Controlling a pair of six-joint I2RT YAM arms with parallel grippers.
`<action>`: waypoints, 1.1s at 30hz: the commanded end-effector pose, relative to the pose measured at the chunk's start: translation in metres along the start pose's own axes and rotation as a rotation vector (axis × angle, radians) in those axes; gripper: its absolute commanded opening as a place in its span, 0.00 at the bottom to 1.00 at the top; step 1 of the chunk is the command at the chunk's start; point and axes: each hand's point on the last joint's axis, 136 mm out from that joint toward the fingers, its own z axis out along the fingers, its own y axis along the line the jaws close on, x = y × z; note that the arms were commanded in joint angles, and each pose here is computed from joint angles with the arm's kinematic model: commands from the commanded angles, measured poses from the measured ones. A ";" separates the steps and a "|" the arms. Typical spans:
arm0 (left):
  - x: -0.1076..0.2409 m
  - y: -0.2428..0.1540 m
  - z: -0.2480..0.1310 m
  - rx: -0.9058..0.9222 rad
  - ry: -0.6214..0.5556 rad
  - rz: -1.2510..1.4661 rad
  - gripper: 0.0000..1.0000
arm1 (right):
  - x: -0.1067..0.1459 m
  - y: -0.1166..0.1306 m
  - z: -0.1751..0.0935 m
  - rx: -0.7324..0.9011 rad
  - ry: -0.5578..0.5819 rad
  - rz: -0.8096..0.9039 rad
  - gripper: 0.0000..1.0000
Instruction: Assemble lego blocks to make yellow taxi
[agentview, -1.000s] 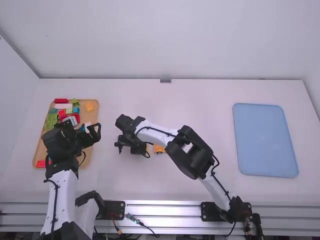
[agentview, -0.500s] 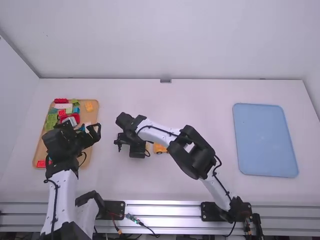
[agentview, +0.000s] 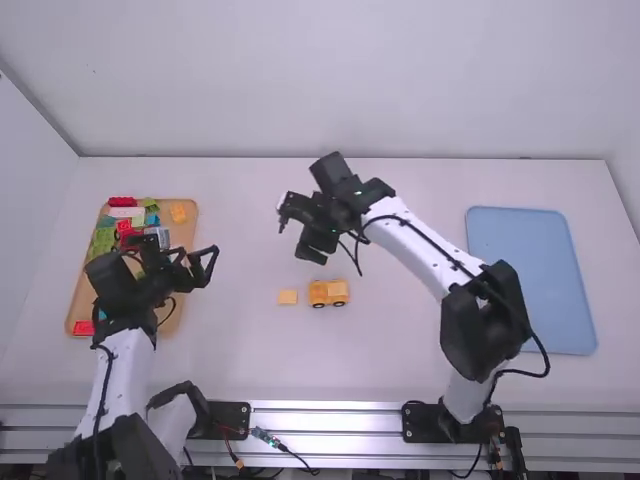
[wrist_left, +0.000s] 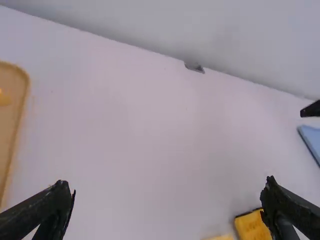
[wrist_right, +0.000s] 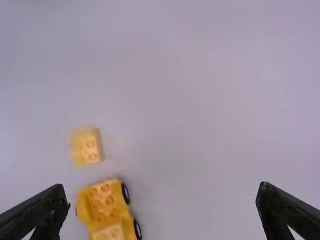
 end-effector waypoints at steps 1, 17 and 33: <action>0.010 -0.016 0.010 0.127 0.026 0.123 0.99 | 0.015 0.010 -0.010 -0.056 -0.064 0.050 0.99; 0.103 -0.101 0.064 0.622 0.106 0.885 0.99 | 0.089 0.007 -0.006 -0.030 -0.211 0.160 0.99; 0.112 -0.111 0.062 0.737 0.079 0.975 0.99 | 0.104 0.022 -0.003 -0.075 -0.297 -0.010 0.99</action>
